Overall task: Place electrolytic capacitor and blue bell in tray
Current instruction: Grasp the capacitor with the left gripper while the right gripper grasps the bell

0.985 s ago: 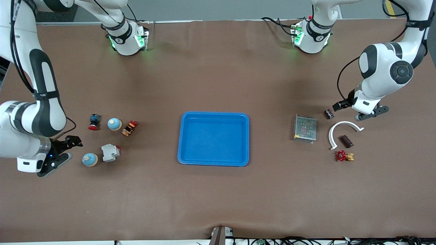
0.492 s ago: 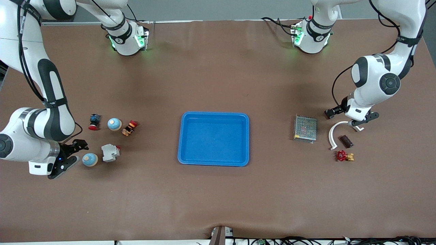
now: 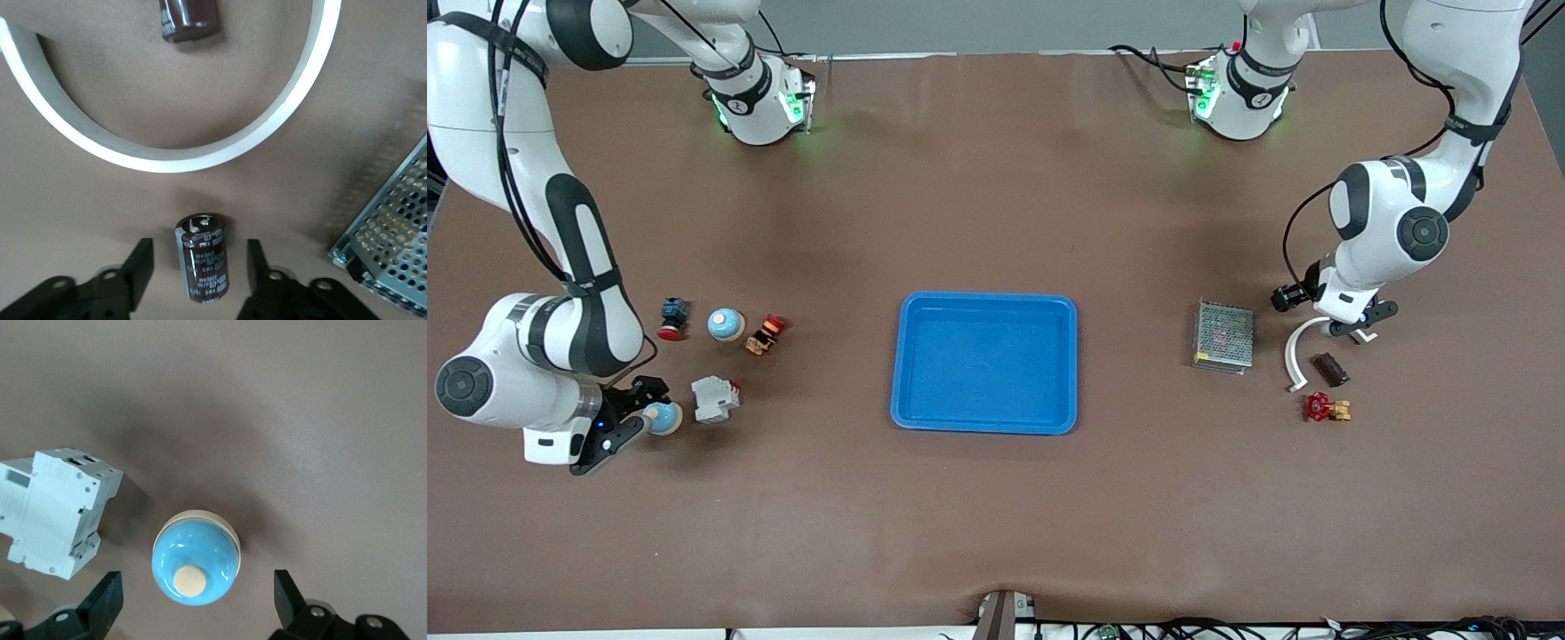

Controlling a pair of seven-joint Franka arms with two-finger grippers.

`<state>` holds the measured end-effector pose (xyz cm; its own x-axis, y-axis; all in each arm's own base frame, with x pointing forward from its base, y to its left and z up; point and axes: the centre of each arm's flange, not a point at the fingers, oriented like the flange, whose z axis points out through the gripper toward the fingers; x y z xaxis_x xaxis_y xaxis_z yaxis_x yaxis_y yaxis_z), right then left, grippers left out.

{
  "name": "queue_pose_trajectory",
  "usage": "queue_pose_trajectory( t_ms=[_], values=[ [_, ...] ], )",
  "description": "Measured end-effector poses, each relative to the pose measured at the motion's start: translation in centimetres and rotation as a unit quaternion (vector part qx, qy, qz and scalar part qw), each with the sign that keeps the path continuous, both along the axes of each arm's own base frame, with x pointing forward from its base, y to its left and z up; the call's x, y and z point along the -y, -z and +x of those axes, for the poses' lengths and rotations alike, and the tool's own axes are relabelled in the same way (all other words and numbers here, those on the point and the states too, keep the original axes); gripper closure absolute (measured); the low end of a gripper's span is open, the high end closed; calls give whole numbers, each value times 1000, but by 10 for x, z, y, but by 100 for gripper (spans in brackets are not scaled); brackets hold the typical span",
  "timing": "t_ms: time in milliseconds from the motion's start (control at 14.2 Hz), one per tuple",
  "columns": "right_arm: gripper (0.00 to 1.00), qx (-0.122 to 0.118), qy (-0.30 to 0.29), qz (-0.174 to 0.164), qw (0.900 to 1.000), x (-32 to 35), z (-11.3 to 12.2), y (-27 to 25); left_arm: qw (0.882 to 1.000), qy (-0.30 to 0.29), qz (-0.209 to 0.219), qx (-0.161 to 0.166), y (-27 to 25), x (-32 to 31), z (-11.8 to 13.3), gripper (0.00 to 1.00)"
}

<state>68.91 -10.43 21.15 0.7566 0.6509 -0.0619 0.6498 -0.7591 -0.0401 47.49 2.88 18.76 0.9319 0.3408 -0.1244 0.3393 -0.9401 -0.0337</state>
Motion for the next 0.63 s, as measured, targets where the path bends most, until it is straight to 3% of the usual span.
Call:
queue_pose_trajectory(
  t_ms=[141,211,281,633],
  values=[
    [0,1,0,0,1000,1,0,8,1000,1,-1,-5,5,2,-1,59],
    [0,4,0,-1,1000,1,1,11,1000,2,-1,-6,6,2,-1,59],
    [0,4,-1,-1,1000,1,0,14,1000,4,-1,-5,5,4,0,67],
    [0,-4,0,-1,1000,3,-3,30,999,-23,-4,22,-20,48,24,66]
  ],
)
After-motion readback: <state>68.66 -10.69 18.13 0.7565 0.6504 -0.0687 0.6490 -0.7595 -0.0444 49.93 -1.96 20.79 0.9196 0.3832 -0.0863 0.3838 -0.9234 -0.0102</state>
